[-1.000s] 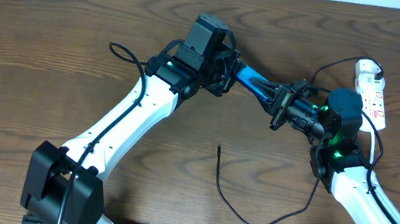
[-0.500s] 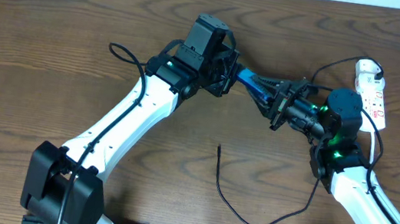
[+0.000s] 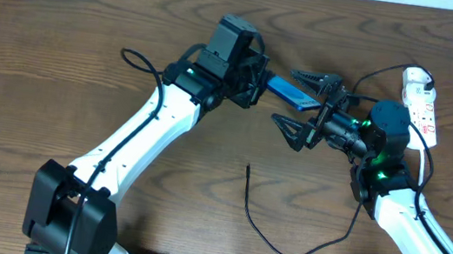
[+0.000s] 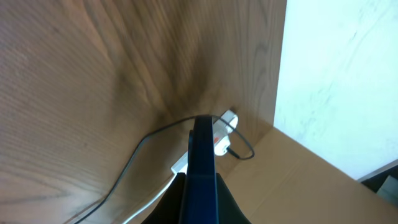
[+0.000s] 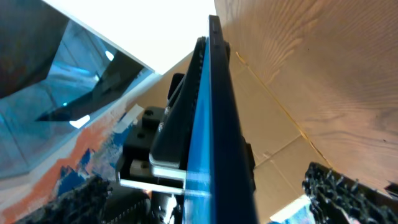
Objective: Plug charger to phone and switch on socket
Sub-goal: 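Open the right gripper, move the phone to the upper left with left gripper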
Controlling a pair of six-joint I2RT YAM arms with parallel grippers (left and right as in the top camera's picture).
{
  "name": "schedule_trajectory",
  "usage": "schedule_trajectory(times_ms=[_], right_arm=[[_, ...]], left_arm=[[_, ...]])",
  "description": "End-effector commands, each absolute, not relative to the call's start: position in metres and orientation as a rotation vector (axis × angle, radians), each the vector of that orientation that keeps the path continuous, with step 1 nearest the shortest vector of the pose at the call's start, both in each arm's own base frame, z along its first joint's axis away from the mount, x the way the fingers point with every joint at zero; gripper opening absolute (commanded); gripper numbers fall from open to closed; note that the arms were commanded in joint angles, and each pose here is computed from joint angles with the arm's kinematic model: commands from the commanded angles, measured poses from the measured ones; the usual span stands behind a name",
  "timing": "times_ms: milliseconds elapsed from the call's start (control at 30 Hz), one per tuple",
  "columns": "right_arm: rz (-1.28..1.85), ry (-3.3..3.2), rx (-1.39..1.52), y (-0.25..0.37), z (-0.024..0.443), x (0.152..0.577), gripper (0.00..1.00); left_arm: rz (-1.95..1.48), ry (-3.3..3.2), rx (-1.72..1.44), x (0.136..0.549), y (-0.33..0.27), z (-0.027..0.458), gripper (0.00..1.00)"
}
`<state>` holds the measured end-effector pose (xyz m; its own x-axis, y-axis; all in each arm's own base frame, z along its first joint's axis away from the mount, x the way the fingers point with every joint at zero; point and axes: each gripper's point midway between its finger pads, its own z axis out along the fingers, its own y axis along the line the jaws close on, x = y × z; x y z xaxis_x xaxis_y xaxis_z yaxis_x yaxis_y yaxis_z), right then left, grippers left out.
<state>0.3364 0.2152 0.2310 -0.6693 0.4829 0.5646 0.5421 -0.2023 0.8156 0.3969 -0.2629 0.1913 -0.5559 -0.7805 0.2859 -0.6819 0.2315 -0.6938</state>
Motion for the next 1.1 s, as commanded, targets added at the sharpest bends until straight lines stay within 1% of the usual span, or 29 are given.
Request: schedule_trajectory(times_ms=[0,200,367,667,833,867,900,1033,1067], right_arm=[[-2.088,-1.989,-1.219,0.212,0.240,0.339,0.99],[-2.147,-2.108,-1.149,0.205,0.240,0.343,0.99],[-2.192,-2.238,-0.986,0.202,0.241,0.339,0.99],[-2.263,-2.456,-0.669,0.204,0.242,0.331,0.99],[-2.304,-2.626,-0.360,0.207,0.240,0.323,0.99],[-2.313,-2.658,-0.290,0.208,0.240,0.322,0.98],[-2.314,-2.685,-0.229,0.209,0.239,0.320,0.94],[-2.274,-2.749,-0.107,0.214,0.229,0.313,0.89],[-2.264,-2.762,-0.079,0.216,0.227,0.312,0.87]], left_arm=[[-1.248,2.333,-1.367,0.405,-0.250,0.204,0.07],[-1.311,2.370,-1.291,0.412,-0.232,0.209,0.07],[-1.403,2.397,-1.185,0.418,-0.210,0.217,0.07],[-1.616,2.395,-0.808,0.420,-0.165,0.243,0.07],[-1.712,2.330,-0.522,0.414,-0.141,0.261,0.07],[-1.728,2.310,-0.452,0.412,-0.137,0.265,0.07],[-1.738,2.287,-0.370,0.410,-0.134,0.269,0.07],[-1.742,2.198,-0.128,0.403,-0.125,0.280,0.07],[-1.738,2.172,-0.070,0.402,-0.122,0.283,0.08]])
